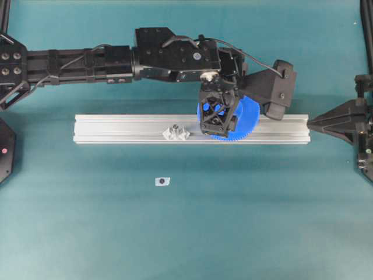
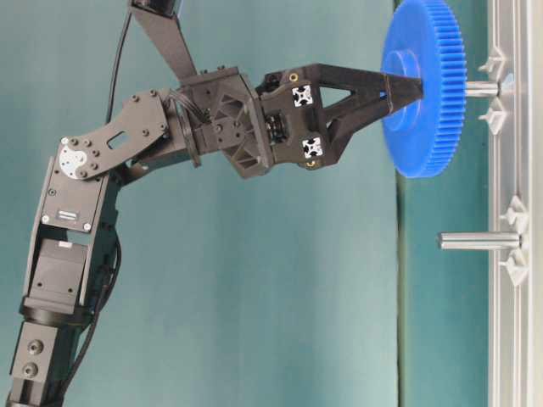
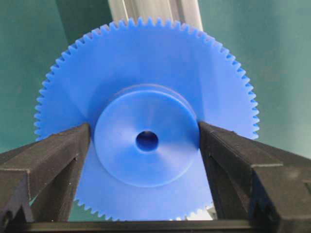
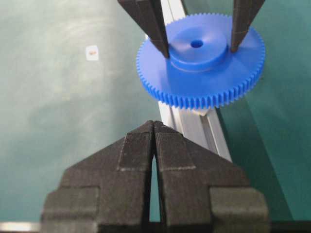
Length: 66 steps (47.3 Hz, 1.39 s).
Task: Find the location of the shaft and insert the large gear.
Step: 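Align the gear hole over the shaft and lower it down, then open the left gripper and release the gear on the shaft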
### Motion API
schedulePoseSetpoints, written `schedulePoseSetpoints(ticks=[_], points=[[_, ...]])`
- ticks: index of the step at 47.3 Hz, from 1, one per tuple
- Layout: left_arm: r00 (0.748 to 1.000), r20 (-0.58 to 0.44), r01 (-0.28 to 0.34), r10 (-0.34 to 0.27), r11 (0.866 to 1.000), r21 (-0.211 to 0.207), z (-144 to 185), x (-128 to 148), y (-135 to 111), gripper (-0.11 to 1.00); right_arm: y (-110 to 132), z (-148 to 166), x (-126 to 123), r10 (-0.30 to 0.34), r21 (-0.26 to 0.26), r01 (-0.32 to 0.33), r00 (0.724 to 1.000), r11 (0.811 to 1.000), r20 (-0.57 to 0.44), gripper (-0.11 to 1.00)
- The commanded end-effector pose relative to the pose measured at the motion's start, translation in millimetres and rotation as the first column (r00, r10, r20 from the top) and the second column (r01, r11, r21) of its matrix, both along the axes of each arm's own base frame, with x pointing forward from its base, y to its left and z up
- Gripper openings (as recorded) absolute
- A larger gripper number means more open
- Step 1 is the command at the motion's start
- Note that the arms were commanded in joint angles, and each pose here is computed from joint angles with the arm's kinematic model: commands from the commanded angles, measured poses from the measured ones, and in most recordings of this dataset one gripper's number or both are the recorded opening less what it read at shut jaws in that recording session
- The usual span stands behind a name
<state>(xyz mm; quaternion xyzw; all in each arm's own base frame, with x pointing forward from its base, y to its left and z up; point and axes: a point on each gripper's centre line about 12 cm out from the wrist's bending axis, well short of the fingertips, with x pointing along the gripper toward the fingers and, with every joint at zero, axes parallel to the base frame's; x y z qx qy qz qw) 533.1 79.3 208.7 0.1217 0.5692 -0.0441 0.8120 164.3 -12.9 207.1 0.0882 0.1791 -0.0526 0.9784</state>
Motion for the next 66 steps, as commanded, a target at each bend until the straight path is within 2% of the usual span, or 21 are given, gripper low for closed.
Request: schedulePoseSetpoints(ticks=[1, 31, 66], points=[[0.998, 0.054, -0.012, 0.012, 1.000, 0.014, 24.2, -0.6, 9.6, 0.83, -0.5, 8.8, 3.0, -0.005, 0.008, 0.005, 1.000, 1.000, 0.022, 0.01], [0.996, 0.091, 0.006, -0.008, 1.000, 0.023, 41.9, 5.8, 3.0, 0.83, -0.5, 9.2, 3.3, -0.006, 0.010, 0.006, 1.000, 1.000, 0.022, 0.01], [0.997, 0.073, 0.006, -0.008, 1.000, 0.017, 41.5, 5.5, -0.4, 0.83, -0.8, 9.5, 3.1, -0.013, 0.023, 0.012, 1.000, 1.000, 0.025, 0.01]])
